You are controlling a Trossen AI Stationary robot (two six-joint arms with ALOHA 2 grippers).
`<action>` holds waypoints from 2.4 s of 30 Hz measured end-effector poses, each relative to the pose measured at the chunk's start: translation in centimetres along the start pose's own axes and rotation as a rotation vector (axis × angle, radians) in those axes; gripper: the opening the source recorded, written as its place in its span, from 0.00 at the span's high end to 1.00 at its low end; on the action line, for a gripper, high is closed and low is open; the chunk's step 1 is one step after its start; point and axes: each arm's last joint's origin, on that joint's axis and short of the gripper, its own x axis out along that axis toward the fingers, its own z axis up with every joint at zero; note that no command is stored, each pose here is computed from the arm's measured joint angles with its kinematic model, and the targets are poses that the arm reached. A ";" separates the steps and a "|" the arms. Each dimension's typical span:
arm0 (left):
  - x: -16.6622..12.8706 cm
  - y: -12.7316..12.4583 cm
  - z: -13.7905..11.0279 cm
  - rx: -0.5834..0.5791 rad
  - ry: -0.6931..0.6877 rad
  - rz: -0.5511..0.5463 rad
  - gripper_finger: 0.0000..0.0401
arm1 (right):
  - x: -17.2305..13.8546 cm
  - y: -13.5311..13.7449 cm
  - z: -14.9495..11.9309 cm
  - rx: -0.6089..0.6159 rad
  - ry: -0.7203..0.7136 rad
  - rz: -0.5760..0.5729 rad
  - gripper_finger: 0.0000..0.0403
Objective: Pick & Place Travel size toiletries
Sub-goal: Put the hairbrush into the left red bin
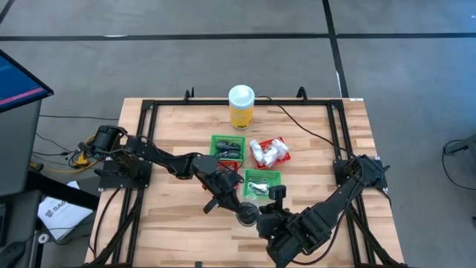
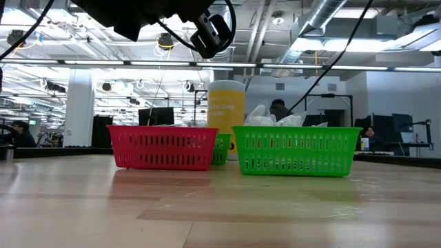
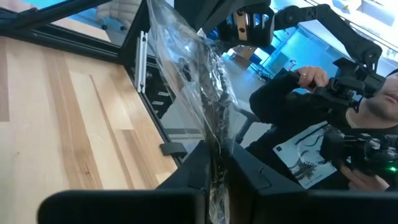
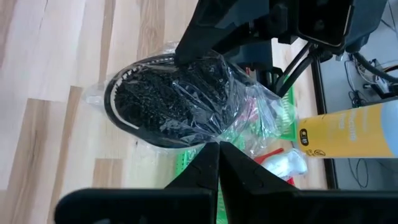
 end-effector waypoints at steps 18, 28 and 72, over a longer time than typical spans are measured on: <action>-0.7 1.5 -0.3 -0.053 0.033 0.115 0.99 | -0.6 0.2 -2.1 0.084 0.135 -0.040 0.76; -4.1 0.9 -0.2 -0.100 0.145 0.542 0.99 | -1.5 0.9 -2.5 0.127 0.114 -0.030 0.78; -9.2 -2.7 -2.1 -0.038 0.355 1.213 0.99 | 1.2 -5.2 -9.1 0.515 0.082 -0.324 0.79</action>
